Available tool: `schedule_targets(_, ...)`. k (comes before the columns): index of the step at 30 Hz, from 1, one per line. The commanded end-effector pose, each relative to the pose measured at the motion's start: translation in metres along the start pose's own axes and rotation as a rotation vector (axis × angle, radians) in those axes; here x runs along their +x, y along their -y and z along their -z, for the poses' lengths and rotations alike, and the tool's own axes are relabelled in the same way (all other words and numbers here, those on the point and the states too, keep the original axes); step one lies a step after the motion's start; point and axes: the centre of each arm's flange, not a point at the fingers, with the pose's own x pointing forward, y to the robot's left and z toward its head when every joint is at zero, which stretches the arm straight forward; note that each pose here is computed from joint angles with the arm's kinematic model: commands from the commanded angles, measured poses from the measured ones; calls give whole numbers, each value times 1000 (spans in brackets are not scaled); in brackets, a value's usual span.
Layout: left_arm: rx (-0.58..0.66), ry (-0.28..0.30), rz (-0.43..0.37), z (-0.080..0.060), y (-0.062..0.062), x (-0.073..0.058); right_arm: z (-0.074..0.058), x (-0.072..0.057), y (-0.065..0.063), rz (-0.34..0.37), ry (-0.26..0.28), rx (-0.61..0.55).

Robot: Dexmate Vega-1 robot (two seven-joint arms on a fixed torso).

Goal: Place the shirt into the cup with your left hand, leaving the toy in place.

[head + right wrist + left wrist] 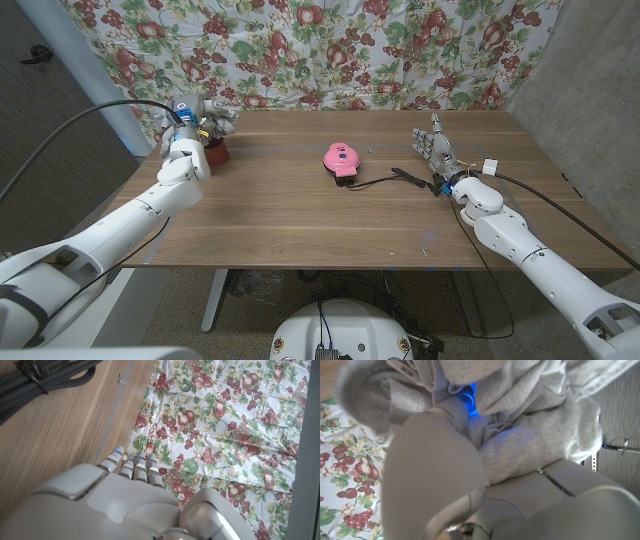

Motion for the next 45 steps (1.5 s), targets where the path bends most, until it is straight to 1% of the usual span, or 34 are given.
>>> schedule_targets(1, 6, -20, 45, 4, 10, 8, 2, 1, -1, -2, -9, 0)
schedule_targets(9, 13, -16, 58, 6, 14, 16, 1, 2, -3, -5, -12, -3)
schedule_targets(15, 44, 15, 84, 4, 20, 22, 1, 4, -4, -6, -12, -5)
schedule_targets(19, 49, 27, 95, 2, 23, 24, 1, 4, -5, -5, -13, -5)
schedule_targets(25, 64, 54, 120, -5, 32, 22, 1, 5, -5, -5, -13, -4)
schedule_targets(29, 69, 58, 134, -9, 36, 21, 0, 5, -5, -2, -12, -5)
schedule_targets(38, 78, 59, 169, -10, 47, 14, 2, 3, -4, 0, -17, -1)
schedule_targets(45, 81, 47, 184, -9, 52, 8, 0, 4, -2, -5, -13, -7)
